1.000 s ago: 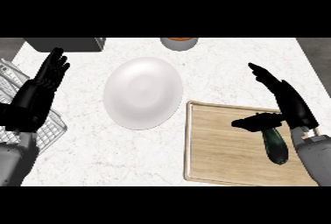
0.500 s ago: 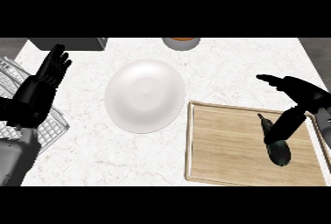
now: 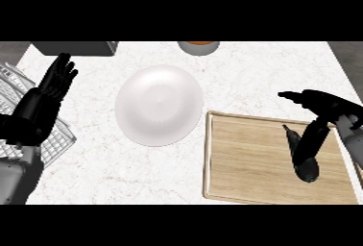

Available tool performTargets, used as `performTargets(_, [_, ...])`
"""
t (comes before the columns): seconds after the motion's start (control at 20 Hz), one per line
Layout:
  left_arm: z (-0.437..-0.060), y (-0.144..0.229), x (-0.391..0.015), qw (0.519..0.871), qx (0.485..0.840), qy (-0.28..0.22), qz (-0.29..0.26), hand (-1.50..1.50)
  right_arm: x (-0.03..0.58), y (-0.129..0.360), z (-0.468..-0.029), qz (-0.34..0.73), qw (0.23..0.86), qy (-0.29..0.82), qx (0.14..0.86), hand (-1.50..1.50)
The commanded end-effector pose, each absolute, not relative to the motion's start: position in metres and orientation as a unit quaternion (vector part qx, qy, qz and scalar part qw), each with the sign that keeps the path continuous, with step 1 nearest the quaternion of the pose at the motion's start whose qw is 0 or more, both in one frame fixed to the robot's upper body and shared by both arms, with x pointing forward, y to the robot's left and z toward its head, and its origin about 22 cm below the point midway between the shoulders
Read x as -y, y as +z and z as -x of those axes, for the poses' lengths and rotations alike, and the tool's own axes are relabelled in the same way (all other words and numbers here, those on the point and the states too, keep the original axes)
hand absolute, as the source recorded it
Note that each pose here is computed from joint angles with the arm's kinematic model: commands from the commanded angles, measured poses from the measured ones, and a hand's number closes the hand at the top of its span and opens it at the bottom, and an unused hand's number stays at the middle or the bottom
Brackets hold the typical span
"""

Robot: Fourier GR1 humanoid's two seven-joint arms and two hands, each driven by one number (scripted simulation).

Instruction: Pick the eggplant from the tray and place it in the plate

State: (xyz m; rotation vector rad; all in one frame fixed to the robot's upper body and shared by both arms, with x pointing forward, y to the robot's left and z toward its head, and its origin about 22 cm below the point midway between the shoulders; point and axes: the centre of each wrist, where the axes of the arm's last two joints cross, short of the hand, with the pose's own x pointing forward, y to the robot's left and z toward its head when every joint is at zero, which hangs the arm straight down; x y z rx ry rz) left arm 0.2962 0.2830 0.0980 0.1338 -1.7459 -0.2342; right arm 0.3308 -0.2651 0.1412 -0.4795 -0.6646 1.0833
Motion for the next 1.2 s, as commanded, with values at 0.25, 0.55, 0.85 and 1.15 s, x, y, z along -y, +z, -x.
performTargets(0.25, [-0.290,0.089,-0.266,0.636,0.763,-0.103,-0.055,0.00,0.273,0.108,-0.341,0.267,0.781,0.531,0.192,-1.50])
performTargets(0.55, [-0.304,0.098,-0.279,0.635,0.764,-0.100,-0.065,0.00,0.298,0.081,-0.328,0.256,0.791,0.525,0.179,-1.50])
performTargets(0.85, [-0.307,0.105,-0.282,0.629,0.768,-0.103,-0.055,0.00,0.282,0.078,-0.329,0.240,0.786,0.545,0.168,-1.50])
performTargets(1.15, [-0.304,0.099,-0.281,0.633,0.766,-0.097,-0.058,0.00,0.274,0.036,-0.312,0.240,0.792,0.545,0.138,-1.50])
